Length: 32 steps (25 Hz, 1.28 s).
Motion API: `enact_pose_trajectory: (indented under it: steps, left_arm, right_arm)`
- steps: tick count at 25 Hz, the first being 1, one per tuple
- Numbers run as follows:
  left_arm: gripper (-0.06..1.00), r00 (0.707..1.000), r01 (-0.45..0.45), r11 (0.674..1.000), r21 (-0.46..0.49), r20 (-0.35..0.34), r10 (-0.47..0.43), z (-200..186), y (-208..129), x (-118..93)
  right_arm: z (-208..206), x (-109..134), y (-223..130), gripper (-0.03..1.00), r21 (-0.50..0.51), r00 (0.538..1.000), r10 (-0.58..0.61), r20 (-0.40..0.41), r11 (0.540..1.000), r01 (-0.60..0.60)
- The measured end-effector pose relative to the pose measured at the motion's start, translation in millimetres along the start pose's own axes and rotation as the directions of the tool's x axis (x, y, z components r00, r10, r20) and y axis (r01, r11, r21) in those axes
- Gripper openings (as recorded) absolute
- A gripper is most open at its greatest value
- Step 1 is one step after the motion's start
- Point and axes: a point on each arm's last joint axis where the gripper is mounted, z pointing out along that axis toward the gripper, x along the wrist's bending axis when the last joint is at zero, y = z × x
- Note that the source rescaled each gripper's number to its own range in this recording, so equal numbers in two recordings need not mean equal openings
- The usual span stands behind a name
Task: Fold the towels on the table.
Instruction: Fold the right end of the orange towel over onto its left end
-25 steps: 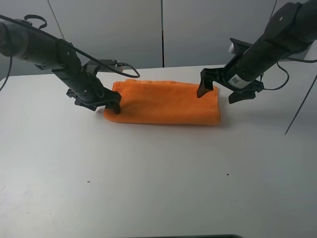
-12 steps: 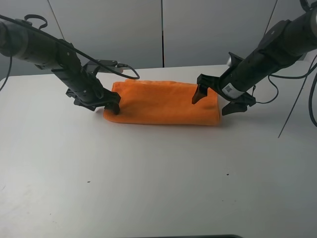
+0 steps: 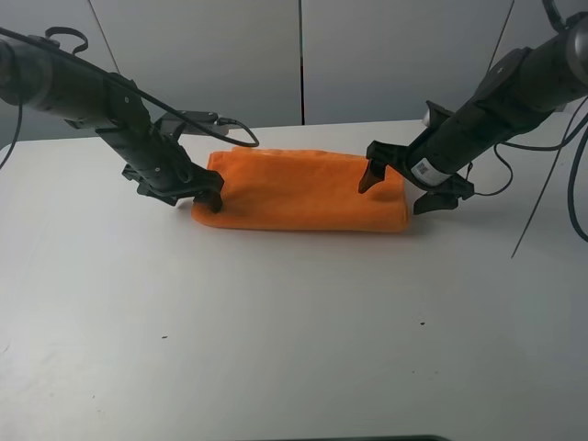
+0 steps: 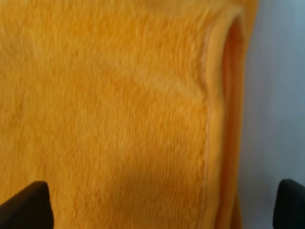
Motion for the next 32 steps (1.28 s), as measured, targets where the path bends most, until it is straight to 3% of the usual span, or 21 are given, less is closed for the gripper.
enact_pose_trajectory:
  steps: [10, 22, 32]
  left_arm:
    - [0.99, 1.000, 0.000, 1.000, 0.007, 0.001, 0.000, -0.2, -0.3, -0.1]
    - [0.99, 1.000, -0.003, 1.000, 0.010, 0.000, 0.003, -0.2, -0.6, -0.1]
    - [0.99, 1.000, -0.005, 1.000, 0.010, -0.001, 0.005, -0.2, -0.6, 0.1]
  right_arm:
    - [9.6, -2.5, 1.7, 1.00, 0.002, 1.000, 0.029, -0.002, 1.000, -0.029]
    - [12.5, 13.9, 9.5, 1.00, 0.038, 0.984, 0.064, -0.168, 0.998, -0.058]
    - [13.8, 39.8, 7.5, 1.00, 0.013, 0.970, -0.011, -0.244, 1.000, 0.015]
